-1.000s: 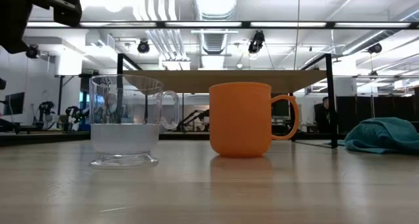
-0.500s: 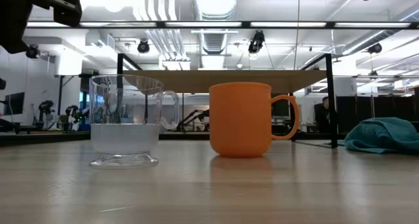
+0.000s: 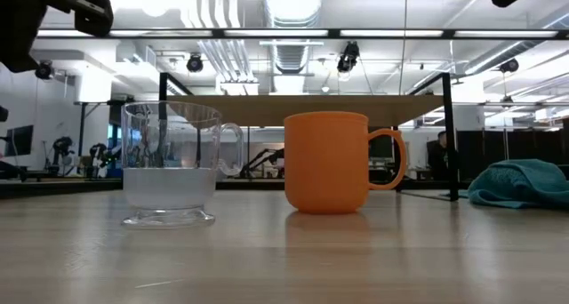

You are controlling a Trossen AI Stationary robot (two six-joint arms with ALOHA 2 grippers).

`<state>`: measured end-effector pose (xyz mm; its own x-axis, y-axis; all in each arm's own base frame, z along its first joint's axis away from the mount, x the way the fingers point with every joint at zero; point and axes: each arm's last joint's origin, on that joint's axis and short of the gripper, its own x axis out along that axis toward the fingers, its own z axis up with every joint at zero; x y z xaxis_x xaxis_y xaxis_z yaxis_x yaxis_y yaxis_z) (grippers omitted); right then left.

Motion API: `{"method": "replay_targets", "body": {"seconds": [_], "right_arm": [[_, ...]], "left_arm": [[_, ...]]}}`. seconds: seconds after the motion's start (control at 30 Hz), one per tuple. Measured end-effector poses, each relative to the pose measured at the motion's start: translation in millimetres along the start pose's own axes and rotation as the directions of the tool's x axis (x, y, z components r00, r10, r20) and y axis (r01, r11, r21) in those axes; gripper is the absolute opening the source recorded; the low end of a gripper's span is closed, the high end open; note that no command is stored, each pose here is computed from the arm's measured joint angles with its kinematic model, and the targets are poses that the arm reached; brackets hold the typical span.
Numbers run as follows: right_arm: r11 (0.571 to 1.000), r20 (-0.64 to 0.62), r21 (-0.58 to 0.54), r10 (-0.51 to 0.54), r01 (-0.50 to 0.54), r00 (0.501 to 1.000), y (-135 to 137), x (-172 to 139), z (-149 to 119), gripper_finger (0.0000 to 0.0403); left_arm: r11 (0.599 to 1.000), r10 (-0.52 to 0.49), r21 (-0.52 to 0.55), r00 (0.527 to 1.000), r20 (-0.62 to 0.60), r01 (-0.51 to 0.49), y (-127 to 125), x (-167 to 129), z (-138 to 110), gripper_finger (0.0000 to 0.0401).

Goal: Stack small to large cups/mugs on shelf
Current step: Put the blue cup onto the shelf

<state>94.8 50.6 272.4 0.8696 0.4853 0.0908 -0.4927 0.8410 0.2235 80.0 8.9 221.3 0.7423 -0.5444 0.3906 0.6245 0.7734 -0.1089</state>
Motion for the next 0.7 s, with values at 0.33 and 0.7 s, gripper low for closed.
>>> {"method": "replay_targets", "body": {"seconds": [0.33,0.7], "right_arm": [[0.998,0.158,-0.056,0.037,-0.029,0.987,3.6,-1.3,15.3,0.0068],[0.937,0.274,-0.235,-0.19,0.257,0.943,-1.9,-3.5,23.0,0.0068]], "left_arm": [[0.987,0.041,-0.161,0.997,0.063,-0.03,-2.1,4.1,14.1,0.0105],[0.858,0.143,-0.47,0.976,-0.166,-0.206,12.7,38.6,63.9,0.0105]]}}
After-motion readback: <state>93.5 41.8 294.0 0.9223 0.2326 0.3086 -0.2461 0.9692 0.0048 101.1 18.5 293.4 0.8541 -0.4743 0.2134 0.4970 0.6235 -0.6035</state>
